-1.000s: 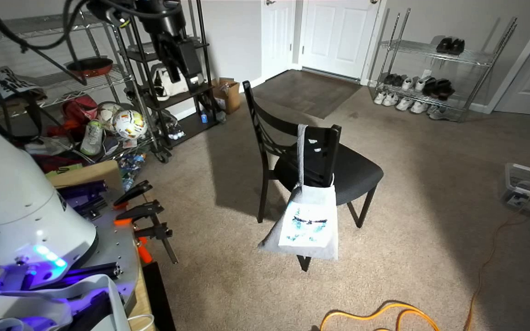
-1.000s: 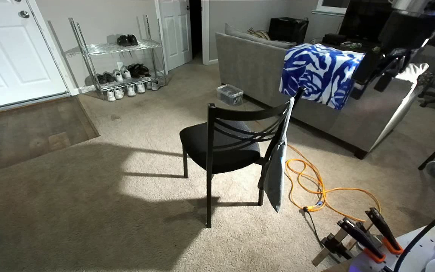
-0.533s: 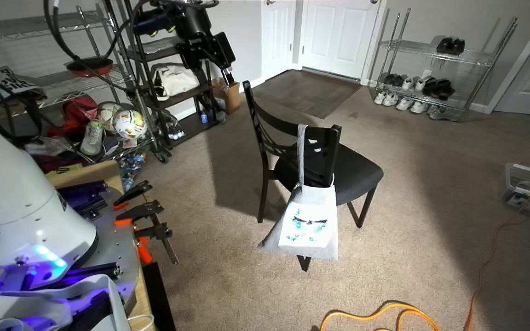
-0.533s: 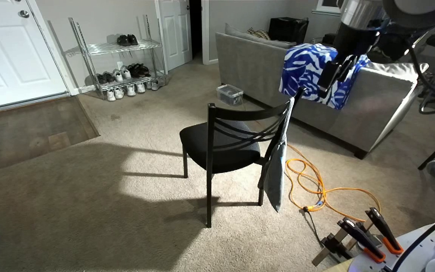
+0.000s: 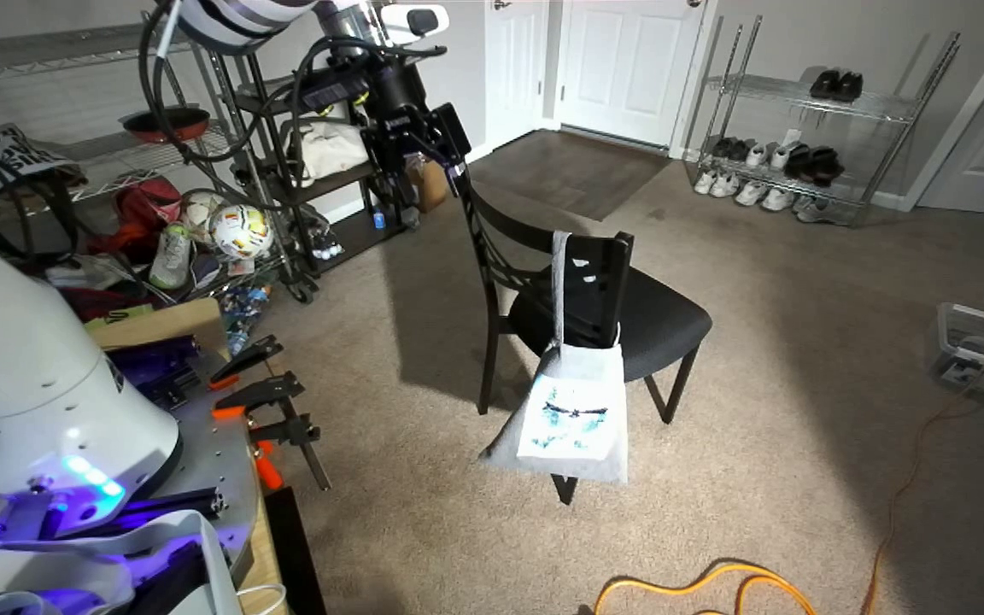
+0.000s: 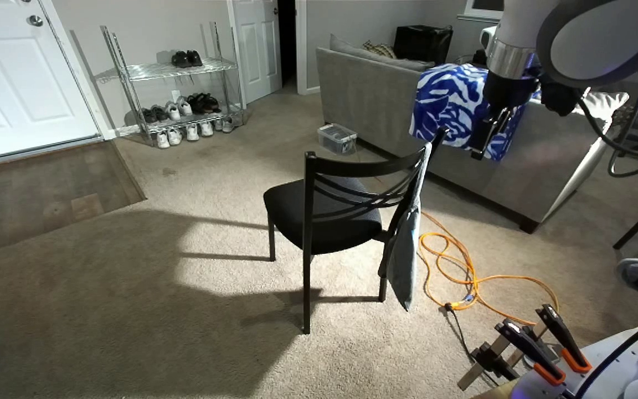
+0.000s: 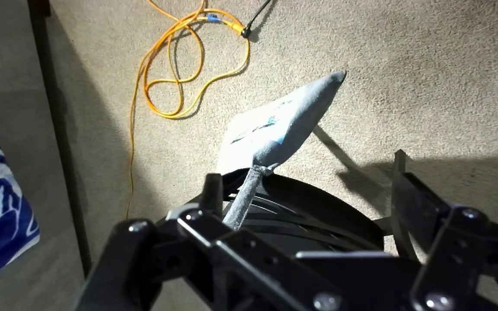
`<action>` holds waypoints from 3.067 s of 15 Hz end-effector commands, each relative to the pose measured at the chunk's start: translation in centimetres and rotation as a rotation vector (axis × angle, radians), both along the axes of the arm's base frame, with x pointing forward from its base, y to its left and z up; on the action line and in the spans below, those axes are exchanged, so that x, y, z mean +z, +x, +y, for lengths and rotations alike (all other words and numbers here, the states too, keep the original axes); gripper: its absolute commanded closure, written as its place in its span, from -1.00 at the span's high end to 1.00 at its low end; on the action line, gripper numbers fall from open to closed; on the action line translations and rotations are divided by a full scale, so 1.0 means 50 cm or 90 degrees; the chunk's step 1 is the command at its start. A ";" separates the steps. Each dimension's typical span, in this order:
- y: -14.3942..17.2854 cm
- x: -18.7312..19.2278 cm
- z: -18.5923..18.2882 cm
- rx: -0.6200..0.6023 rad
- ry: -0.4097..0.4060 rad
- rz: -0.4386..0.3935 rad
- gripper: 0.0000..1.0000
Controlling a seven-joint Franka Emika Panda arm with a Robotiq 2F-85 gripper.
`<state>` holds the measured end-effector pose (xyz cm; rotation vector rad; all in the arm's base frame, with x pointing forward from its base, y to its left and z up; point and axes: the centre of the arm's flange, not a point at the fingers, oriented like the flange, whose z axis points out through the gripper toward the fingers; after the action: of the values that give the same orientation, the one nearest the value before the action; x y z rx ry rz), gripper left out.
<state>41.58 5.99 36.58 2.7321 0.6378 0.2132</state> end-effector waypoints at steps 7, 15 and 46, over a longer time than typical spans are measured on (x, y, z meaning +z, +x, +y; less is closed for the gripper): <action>0.003 0.002 0.001 0.000 0.000 -0.002 1.00; 0.003 0.002 0.001 0.000 0.000 -0.002 1.00; 0.152 -0.062 -0.014 -0.020 -0.133 -0.097 1.00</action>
<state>46.55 4.98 36.27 2.5284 0.5574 0.2996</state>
